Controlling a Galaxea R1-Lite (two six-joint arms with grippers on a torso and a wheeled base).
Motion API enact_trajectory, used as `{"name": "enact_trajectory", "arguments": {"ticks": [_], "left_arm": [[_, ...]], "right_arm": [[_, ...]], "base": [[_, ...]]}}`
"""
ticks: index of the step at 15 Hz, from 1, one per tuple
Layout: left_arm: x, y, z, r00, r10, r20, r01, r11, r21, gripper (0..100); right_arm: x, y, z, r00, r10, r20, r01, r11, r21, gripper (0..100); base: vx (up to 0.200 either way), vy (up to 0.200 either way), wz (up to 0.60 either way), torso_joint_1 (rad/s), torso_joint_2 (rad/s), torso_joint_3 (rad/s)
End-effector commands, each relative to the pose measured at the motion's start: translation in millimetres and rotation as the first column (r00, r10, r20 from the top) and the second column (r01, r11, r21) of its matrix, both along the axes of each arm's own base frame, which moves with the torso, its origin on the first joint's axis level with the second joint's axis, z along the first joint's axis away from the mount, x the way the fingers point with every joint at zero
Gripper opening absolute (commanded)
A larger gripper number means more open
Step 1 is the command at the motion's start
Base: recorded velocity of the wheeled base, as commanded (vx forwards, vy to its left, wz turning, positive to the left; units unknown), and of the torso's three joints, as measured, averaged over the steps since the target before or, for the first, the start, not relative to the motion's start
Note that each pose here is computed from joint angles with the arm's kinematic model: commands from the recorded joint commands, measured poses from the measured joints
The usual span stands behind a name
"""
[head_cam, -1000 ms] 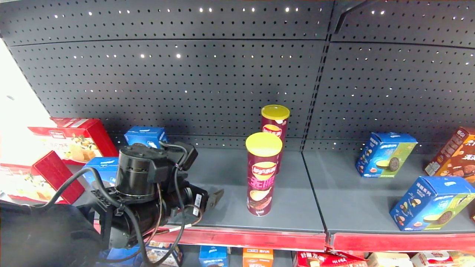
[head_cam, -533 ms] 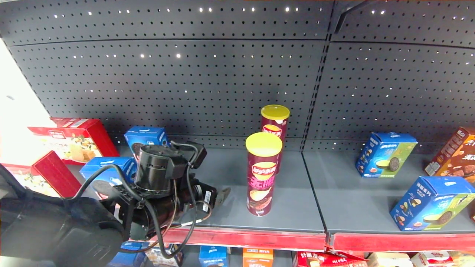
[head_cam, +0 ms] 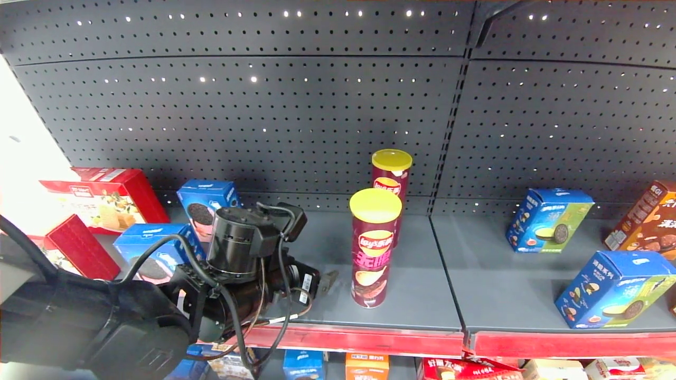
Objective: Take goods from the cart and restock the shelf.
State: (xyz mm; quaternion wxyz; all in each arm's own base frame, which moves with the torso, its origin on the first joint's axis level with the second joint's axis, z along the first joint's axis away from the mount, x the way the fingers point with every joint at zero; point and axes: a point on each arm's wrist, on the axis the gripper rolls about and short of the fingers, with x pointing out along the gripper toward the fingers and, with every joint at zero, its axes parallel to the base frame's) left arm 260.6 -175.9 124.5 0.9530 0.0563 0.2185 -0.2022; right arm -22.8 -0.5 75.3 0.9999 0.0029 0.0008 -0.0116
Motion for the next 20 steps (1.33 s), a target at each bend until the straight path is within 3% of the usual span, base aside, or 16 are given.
{"name": "enact_trajectory", "arguments": {"ticks": [1, 20], "left_arm": [[-1.7, -4.0, 1.1, 1.0, -0.013, 0.004, 0.013, 1.0, -0.004, 100], [8.5, -29.2, -3.9, 0.998, -0.057, 0.01, 0.057, 0.998, -0.009, 100]], "right_arm": [[0.0, 0.0, 0.0, 1.0, 0.0, 0.0, 0.0, 1.0, 0.0, 100], [0.0, 0.0, 0.0, 1.0, 0.0, 0.0, 0.0, 1.0, 0.0, 100]], "base": [[0.0, 0.0, 0.0, 0.0, 0.0, 0.0], [0.0, 0.0, 0.0, 0.0, 0.0, 0.0]]}}
